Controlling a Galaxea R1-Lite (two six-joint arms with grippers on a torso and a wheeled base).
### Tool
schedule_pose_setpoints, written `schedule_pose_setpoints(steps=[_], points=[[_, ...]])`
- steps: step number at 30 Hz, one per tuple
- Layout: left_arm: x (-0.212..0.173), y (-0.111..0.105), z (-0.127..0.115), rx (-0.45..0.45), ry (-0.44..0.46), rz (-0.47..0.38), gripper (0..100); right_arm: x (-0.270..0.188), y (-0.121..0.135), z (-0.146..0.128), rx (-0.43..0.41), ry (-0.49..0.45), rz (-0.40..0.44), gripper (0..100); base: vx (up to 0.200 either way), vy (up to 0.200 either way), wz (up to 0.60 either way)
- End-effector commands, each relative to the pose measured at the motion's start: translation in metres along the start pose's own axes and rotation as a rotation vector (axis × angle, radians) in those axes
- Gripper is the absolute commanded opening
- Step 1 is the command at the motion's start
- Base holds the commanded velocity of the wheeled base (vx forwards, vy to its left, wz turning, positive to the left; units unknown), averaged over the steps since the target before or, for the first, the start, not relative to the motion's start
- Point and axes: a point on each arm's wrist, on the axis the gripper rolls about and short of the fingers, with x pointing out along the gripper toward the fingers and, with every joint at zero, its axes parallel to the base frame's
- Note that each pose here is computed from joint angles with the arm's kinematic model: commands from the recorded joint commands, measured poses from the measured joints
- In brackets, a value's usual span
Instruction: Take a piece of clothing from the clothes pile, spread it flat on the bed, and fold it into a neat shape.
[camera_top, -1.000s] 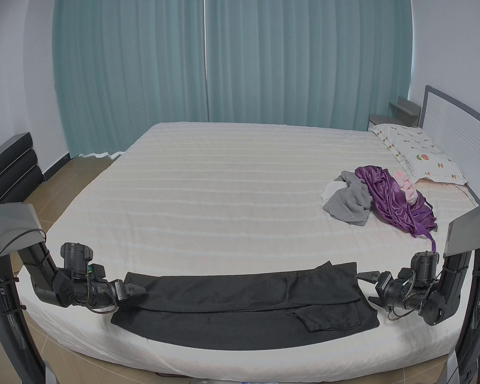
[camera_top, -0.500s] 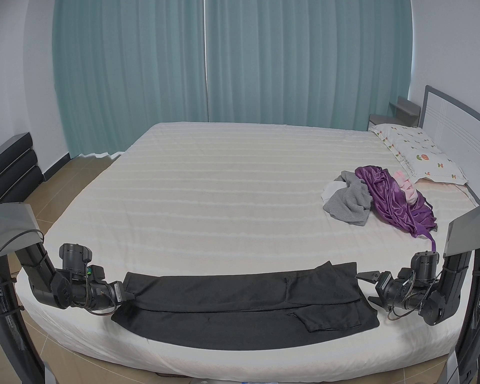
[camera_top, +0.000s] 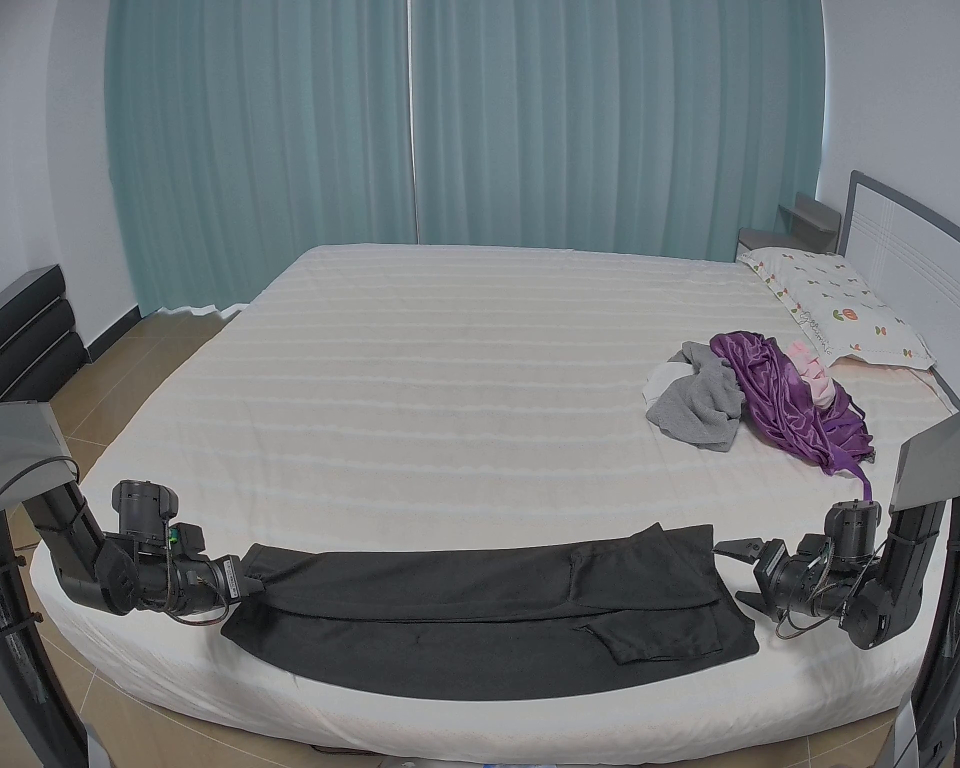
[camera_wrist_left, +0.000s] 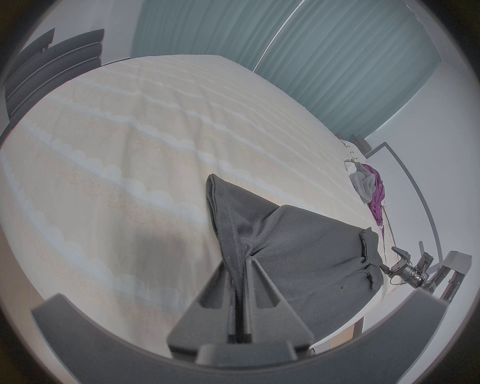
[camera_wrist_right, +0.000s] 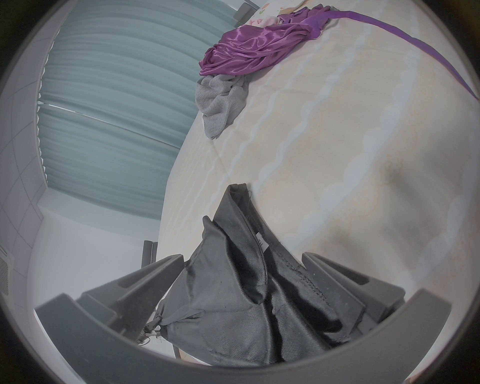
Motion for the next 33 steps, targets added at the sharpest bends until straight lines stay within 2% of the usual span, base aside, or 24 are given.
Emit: schedule_pose_setpoints(steps=[1,5,11,15,26,33], points=[[0.001,0.0,0.001,-0.001,-0.001,-0.001,0,-0.002,0.001,0.002,0.004,-0.005,0.005,100,0.0,0.0,0.0],[0.001,0.0,0.002,-0.002,-0.004,-0.002,0,-0.002,0.001,0.001,0.004,0.0,0.008,100,0.0,0.0,0.0],[0.002,0.0,0.002,-0.002,-0.005,-0.006,0,-0.002,0.001,0.001,0.004,0.001,0.009,100,-0.2,0.0,0.0],[0.002,0.0,0.001,0.002,-0.003,-0.01,0,-0.002,0.001,0.001,0.004,0.001,0.011,100,0.0,0.0,0.0],[0.008,-0.007,0.01,-0.093,-0.047,-0.034,0,-0.004,0.001,0.0,0.003,-0.002,0.018,100,0.0,0.0,0.0],[0.007,-0.018,0.01,-0.11,-0.049,-0.054,0,-0.003,0.001,0.0,0.001,-0.002,0.02,100,0.0,-0.2,0.0]])
